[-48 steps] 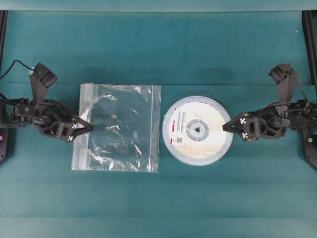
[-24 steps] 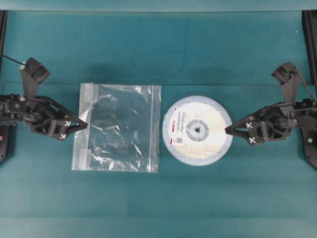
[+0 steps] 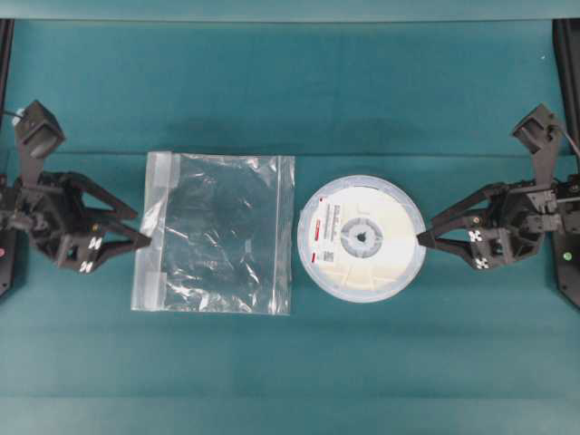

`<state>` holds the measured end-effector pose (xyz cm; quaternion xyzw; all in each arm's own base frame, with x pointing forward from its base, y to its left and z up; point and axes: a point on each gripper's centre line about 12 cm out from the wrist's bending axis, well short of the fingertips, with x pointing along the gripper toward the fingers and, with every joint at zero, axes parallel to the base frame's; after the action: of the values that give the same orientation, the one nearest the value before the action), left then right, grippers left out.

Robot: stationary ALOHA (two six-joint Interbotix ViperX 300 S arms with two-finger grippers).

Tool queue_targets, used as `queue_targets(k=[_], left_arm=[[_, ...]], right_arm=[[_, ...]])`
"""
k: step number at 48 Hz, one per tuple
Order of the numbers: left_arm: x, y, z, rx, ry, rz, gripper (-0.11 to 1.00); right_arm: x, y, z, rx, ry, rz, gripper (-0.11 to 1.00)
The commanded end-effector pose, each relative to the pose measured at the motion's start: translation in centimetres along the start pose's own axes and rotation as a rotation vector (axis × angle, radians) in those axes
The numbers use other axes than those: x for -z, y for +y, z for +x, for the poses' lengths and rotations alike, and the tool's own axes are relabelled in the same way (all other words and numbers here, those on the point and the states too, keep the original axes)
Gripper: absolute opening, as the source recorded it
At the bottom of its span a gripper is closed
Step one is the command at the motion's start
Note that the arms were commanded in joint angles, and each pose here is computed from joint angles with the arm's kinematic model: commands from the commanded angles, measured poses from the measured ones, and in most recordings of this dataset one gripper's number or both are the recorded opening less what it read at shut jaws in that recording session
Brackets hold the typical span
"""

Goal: Take out the reel from the clear zip bag.
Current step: 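Open both grippers, releasing the bag and reel, and withdraw outward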

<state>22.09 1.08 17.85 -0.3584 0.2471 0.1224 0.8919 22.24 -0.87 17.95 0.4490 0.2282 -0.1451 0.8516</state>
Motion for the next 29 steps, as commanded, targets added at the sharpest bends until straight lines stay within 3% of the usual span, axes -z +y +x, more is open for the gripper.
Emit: queue_targets(k=[1,8,14,23,29], left_arm=[[-0.8,-1.4,-0.4,0.050,-0.027,0.034,0.92],[-1.7,-2.5,-1.3,0.092,-0.067,0.111,0.92],[-2.5,-3.4,-2.3,0.124,-0.112,0.205,0.92],[-3.5,-4.7,-4.1,0.179,-0.197,0.386,0.92],[-3.8,-5.3,-5.2,0.202,-0.244,0.496,0.92]], right_arm=[[-1.1,1.7,-0.5,-0.050,-0.027,-0.077,0.94],[-1.9,3.0,-1.7,-0.100,-0.064,-0.185,0.94],[-2.3,3.9,-2.7,-0.146,-0.100,-0.268,0.94],[-2.5,5.0,-4.5,-0.214,-0.151,-0.380,0.94],[-2.6,5.5,-5.7,-0.235,-0.179,-0.500,0.93]])
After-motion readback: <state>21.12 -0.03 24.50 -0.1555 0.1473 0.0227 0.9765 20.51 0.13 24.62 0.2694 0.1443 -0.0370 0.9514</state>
